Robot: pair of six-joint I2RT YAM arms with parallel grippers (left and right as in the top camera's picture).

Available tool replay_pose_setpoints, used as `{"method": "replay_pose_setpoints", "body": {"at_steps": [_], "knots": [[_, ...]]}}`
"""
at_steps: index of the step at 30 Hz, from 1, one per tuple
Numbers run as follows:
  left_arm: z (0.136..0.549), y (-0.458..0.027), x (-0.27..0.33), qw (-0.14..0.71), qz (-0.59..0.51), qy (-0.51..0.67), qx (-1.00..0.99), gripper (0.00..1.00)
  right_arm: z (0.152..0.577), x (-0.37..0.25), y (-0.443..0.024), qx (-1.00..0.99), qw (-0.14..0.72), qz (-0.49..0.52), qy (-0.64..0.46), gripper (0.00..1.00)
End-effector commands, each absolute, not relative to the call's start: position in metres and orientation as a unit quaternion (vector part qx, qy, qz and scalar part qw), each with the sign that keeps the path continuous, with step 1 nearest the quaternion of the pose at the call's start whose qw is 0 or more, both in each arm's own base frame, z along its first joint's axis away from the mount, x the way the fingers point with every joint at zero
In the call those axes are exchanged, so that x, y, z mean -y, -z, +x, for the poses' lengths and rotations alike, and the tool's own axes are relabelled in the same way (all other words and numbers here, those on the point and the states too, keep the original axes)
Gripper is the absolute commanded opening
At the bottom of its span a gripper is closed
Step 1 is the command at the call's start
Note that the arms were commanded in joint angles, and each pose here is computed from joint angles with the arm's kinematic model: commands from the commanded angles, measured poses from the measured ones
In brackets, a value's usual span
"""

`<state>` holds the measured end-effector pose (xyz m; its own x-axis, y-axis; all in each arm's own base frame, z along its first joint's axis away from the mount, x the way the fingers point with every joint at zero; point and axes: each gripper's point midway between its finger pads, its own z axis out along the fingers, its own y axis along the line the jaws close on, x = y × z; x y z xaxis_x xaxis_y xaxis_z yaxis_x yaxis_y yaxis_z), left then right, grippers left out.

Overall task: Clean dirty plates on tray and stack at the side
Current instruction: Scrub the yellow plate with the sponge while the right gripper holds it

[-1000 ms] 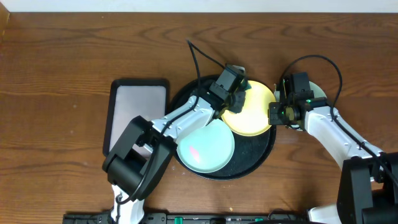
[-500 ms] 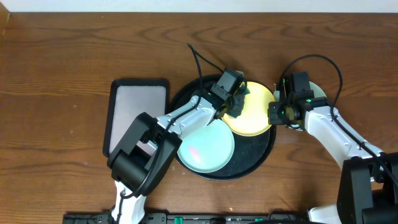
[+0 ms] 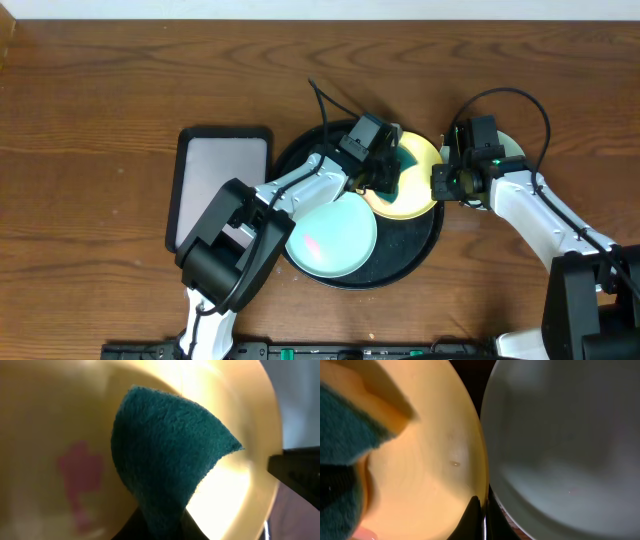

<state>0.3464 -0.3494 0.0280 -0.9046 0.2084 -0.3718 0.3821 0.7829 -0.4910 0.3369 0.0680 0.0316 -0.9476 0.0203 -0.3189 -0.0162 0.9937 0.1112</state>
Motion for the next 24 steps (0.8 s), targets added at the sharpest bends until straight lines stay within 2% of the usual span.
{"method": "replay_pose_setpoints", "body": {"at_steps": [1, 5, 10, 16, 24], "knots": [[0.353, -0.084, 0.368, 0.184, 0.172, 0.337, -0.907, 0.07, 0.339, -0.069, -0.038, -0.984, 0.169, -0.002, -0.060, 0.01], [0.363, -0.132, 0.368, 0.238, 0.174, 0.348, -0.890, 0.07, 0.338, -0.069, -0.039, -0.984, 0.169, -0.002, -0.061, 0.01], [0.376, -0.154, 0.355, 0.288, 0.156, 0.318, -0.890, 0.08, 0.338, -0.069, -0.039, -0.984, 0.169, -0.002, -0.061, 0.01], [0.387, -0.120, 0.334, 0.288, 0.128, 0.243, -0.917, 0.07, 0.338, -0.069, -0.039, -0.984, 0.169, -0.002, -0.061, 0.01], [0.402, -0.082, 0.334, 0.296, 0.142, 0.206, -0.922, 0.07, 0.338, -0.069, -0.039, -0.984, 0.169, -0.002, -0.061, 0.01]]}}
